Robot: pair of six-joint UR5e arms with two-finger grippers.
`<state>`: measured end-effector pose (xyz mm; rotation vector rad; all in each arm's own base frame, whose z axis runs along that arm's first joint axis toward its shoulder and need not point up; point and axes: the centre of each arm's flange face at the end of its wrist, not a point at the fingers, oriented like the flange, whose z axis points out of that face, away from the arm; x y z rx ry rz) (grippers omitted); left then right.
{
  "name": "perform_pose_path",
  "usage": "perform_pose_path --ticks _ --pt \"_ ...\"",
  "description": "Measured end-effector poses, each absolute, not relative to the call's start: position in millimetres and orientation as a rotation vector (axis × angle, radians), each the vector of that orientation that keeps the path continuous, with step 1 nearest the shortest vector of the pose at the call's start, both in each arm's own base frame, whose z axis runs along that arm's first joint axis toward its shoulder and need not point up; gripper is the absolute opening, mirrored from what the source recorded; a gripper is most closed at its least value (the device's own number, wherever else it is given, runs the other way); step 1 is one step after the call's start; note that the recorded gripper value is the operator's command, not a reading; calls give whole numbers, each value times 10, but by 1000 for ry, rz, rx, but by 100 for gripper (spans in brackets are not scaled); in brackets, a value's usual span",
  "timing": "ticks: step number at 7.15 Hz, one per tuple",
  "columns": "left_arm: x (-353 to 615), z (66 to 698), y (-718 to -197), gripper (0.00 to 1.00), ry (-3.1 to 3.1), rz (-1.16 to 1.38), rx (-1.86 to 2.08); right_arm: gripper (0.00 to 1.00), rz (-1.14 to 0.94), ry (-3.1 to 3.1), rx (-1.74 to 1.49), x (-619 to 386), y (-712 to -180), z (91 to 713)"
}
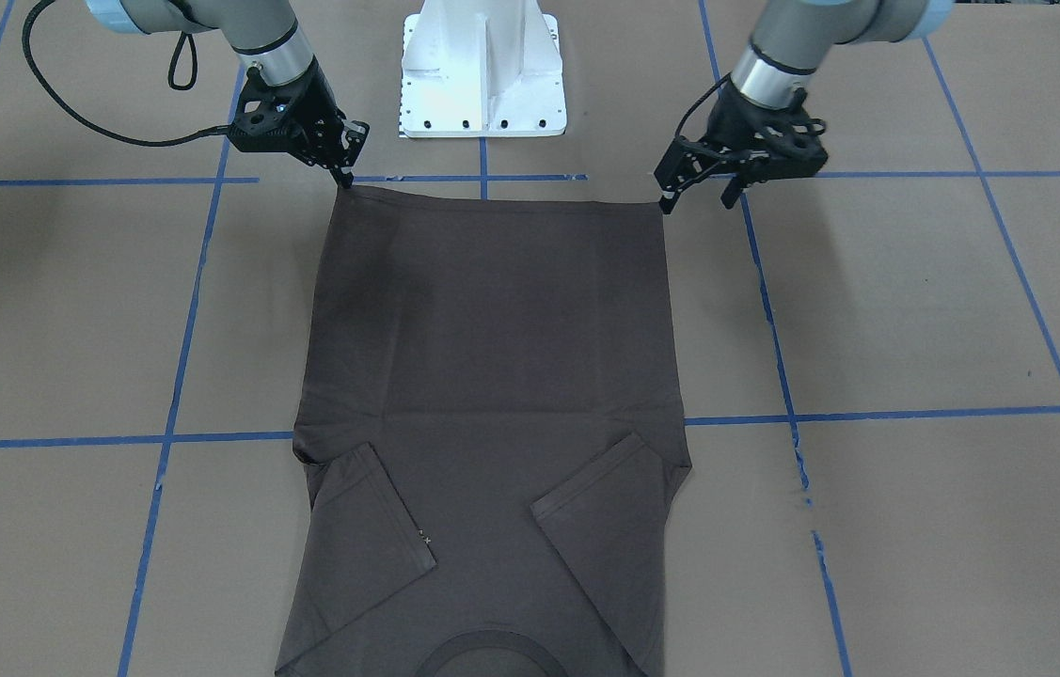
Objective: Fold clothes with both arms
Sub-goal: 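Grasp both hem corners nearest the robot with left and right grippers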
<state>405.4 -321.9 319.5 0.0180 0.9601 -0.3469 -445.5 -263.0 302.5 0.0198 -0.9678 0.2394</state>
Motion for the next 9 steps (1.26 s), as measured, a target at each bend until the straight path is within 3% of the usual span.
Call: perform_pose_path --ticks 2,8,9 --pt "4576 3363 -2883 100 914 -405 -25 0 245 -969 23 -4437 -2662 3020" --pt "4882 3700 -2806 99 837 -433 -2 0 247 -970 23 -4430 -2683 3017" --pt "4874 3698 -2799 94 838 -433 -2 0 247 -971 23 -4427 -2688 3016"
